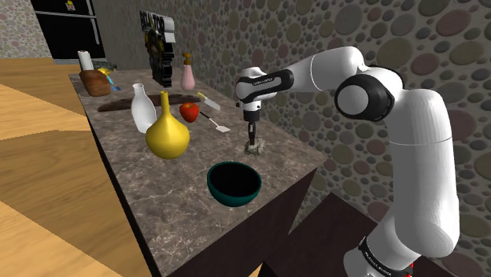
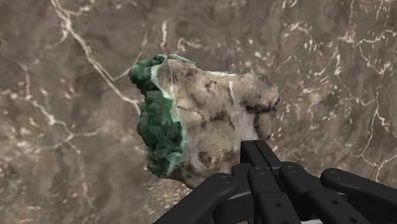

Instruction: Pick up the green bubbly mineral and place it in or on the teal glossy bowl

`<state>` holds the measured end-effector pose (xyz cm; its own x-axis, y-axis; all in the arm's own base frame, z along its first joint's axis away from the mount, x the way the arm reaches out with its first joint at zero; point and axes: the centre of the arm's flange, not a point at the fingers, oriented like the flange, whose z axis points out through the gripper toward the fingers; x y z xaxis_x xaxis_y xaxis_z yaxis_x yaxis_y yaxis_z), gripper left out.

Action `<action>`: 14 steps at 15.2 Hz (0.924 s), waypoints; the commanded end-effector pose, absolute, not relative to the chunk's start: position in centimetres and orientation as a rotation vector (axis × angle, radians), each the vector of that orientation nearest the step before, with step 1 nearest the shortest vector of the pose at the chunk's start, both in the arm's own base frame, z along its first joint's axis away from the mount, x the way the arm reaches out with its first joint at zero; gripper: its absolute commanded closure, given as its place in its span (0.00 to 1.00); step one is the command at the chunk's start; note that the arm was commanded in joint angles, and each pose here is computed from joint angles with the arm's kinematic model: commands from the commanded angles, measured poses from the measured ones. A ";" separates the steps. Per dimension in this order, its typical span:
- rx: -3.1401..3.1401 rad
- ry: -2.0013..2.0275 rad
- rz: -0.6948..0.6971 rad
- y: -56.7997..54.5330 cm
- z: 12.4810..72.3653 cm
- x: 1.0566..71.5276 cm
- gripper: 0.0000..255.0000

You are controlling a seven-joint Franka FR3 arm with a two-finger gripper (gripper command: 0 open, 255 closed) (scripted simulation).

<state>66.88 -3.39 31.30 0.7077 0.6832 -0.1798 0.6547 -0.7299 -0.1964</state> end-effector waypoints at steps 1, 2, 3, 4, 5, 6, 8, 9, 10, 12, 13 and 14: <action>-2.780 -1.098 0.387 -3.0 30.3 66.7 1.00; -2.780 -1.098 0.387 -3.1 30.2 66.8 1.00; -2.792 -1.099 0.365 -3.4 31.2 66.9 1.00; -2.792 -1.099 0.365 -3.4 31.2 66.9 0.00; -2.801 -1.305 0.506 -0.3 30.2 68.1 0.00; -2.789 -1.514 0.654 2.9 28.9 68.8 0.00; -2.743 -1.767 0.836 6.4 26.8 69.0 0.00; -2.743 -1.767 0.836 6.1 26.3 68.9 0.00; -2.743 -1.767 0.836 5.9 25.9 68.7 0.00; -2.743 -1.767 0.836 5.4 25.0 68.4 0.00; -2.743 -1.767 0.836 5.2 24.5 68.3 0.00; -2.743 -1.767 0.836 5.0 24.1 68.2 0.00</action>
